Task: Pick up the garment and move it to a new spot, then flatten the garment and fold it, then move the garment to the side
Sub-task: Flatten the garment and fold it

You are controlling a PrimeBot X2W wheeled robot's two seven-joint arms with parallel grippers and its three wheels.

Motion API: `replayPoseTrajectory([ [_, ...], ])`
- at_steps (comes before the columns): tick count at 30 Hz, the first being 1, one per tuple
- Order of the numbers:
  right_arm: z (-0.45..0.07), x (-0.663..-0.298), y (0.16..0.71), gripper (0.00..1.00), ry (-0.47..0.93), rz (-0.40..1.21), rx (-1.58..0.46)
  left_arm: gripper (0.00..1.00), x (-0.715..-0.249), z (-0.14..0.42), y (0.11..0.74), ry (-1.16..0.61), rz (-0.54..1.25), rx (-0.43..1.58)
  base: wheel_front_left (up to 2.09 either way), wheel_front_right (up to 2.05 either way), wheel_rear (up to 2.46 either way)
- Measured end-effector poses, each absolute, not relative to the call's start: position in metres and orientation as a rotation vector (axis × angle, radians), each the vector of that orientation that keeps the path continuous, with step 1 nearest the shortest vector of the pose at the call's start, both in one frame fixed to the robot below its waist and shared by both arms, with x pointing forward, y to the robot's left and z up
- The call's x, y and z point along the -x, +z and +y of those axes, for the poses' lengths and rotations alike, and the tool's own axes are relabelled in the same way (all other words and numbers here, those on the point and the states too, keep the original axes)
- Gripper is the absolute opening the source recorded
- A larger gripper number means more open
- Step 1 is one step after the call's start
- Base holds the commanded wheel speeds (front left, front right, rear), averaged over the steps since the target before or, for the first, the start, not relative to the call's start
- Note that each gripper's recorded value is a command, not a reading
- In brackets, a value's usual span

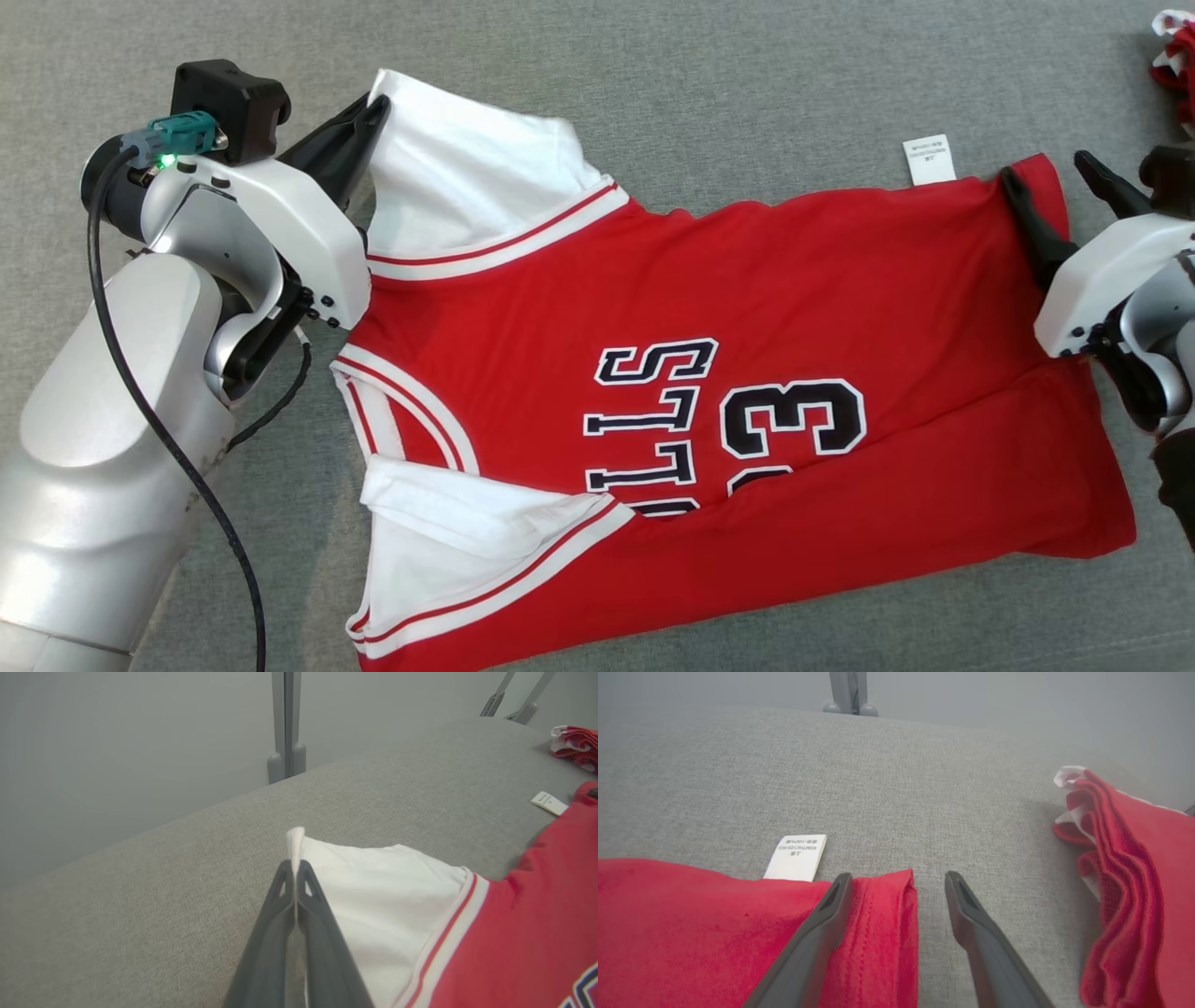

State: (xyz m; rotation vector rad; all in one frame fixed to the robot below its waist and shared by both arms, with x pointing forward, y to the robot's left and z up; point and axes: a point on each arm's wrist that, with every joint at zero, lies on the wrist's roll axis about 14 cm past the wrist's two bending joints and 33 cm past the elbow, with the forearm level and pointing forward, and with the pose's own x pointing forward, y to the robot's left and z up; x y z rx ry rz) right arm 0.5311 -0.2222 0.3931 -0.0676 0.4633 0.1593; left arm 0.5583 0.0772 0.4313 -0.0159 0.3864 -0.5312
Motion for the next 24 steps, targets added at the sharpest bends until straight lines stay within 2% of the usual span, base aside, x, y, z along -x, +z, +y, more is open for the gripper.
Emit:
replayPoseTrajectory([
  [9,-0.237,-0.528,0.37,1.0,0.129,0.558,0.074,0.0,-0.557,0.083,0.429,-0.523,0.389,0.017,0.0,0.0,0.0],
  [23,-0.23,-0.538,0.365,1.0,0.195,0.562,0.178,0.0,-0.559,0.086,0.426,-0.523,0.399,0.006,0.0,0.0,0.0],
  [24,-0.23,-0.538,0.364,0.63,0.204,0.561,0.192,0.0,-0.558,0.086,0.427,-0.523,0.399,0.008,0.0,0.0,0.0],
])
